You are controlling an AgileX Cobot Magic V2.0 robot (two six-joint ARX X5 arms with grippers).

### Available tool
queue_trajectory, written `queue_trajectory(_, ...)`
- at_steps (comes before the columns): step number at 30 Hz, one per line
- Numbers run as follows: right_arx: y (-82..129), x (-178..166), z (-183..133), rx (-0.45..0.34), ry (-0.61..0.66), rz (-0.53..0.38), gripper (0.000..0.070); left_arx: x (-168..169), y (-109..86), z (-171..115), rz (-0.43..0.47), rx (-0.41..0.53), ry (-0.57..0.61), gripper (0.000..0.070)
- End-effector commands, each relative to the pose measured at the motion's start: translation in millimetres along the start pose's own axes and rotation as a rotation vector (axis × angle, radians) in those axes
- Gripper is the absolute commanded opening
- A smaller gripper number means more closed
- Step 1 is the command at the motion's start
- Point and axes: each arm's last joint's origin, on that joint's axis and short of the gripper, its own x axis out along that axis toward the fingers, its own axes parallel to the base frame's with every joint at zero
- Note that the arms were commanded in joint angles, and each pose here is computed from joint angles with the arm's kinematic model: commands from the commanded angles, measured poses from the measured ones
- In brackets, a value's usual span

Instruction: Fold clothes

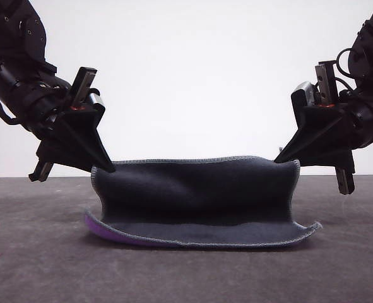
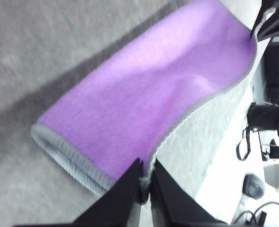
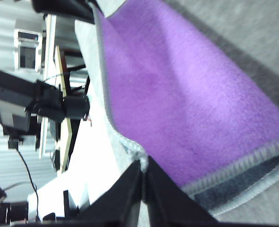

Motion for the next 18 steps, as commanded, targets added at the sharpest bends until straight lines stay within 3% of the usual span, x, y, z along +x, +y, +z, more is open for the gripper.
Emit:
queue_trajectory(1, 0.6, 1.0, 2.8, -0.05, 0.005, 0.004, 0.0005, 0.1, -2.8, 3.7, -0.009, 0.046, 0.0, 0.0016)
queue_trajectory(5, 1.0, 1.6, 2.7, -0.057, 0.008, 0.006, 0.004, 1.2, -4.3, 2.4, -0.014, 0.047, 0.015, 0.0082)
queue_trajectory(8, 2.0, 1.4, 1.2, -0.067, 0.015, 0.011, 0.0221, 1.4, -4.9, 1.7, -0.019, 0.041, 0.021, 0.0296)
queue_trajectory(10, 2.1, 1.2, 0.9, -0.069, 0.015, 0.013, 0.0281, 1.3, -5.2, 1.4, -0.03, 0.037, 0.019, 0.0397)
queue_trajectory(18, 6.2, -0.9, 0.2, -0.066, 0.01, 0.019, 0.0384, 0.1, -7.0, -1.6, -0.043, 0.013, 0.037, 0.0409)
